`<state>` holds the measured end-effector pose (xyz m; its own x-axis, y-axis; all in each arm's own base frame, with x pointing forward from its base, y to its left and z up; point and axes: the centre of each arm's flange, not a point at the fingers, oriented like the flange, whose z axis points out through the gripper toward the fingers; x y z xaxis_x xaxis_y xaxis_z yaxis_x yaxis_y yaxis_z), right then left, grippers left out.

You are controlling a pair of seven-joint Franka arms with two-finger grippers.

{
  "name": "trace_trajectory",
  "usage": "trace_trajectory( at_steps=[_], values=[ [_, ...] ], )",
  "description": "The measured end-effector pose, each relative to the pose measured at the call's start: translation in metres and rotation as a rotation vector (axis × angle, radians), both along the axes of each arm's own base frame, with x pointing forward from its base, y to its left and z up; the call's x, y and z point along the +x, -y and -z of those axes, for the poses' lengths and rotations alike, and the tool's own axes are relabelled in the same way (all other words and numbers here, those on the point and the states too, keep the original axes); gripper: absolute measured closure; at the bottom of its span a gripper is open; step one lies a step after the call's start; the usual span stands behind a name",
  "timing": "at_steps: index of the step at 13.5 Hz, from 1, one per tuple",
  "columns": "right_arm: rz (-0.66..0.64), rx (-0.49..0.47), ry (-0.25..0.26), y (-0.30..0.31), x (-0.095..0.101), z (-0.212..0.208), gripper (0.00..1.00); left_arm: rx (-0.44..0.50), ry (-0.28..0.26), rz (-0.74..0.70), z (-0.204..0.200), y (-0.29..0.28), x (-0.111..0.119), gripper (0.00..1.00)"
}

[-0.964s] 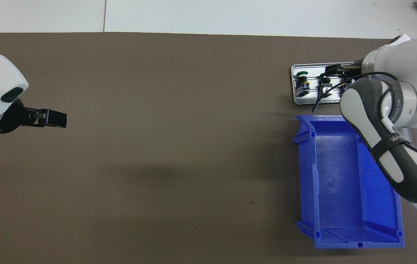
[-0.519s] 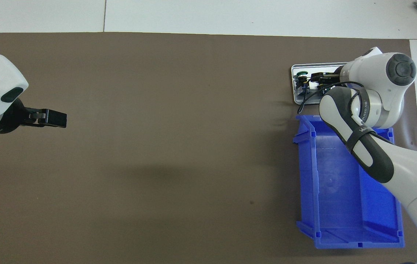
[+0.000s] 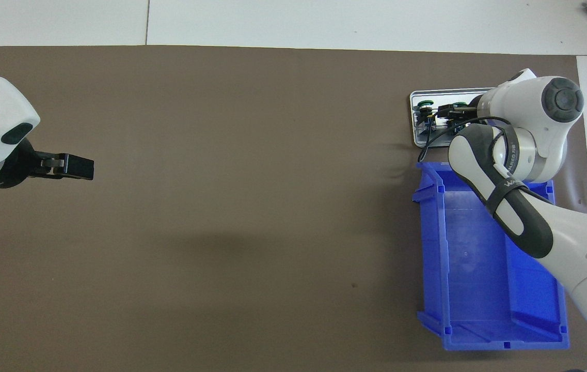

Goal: Place and press button with both arms
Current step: 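Reach the right gripper to the metal tray and grasp a button part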

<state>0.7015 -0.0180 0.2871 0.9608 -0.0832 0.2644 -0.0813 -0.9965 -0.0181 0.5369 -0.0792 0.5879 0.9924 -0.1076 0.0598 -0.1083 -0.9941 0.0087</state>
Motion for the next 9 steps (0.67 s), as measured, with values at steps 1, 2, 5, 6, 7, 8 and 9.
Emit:
trace_trajectory(
  at_steps=[1,2,5,6,7,8,9],
  values=[
    [0.001,0.0,0.001,0.001,0.0,0.0,0.54,0.0,0.0,0.0,0.0,0.0,0.0,0.0],
    [0.002,0.0,0.003,0.001,0.0,0.0,0.57,0.0,0.0,0.0,0.0,0.0,0.0,0.0],
    [0.011,0.006,-0.005,-0.001,0.008,-0.018,0.57,0.0,0.0,0.0,0.0,0.0,0.0,0.0],
    [0.044,0.019,-0.016,-0.004,0.015,-0.033,0.57,0.0,0.0,0.0,0.0,0.0,0.0,0.0],
    [0.105,0.039,-0.015,-0.008,0.021,-0.053,0.57,0.0,0.0,0.0,0.0,0.0,0.0,0.0],
    [0.185,0.063,-0.008,-0.011,0.028,-0.077,0.57,0.0,0.0,0.0,0.0,0.0,0.0,0.0],
    [0.268,0.089,-0.008,-0.015,0.032,-0.098,0.57,0.0,0.0,0.0,0.0,0.0,0.0,0.0]
  ],
)
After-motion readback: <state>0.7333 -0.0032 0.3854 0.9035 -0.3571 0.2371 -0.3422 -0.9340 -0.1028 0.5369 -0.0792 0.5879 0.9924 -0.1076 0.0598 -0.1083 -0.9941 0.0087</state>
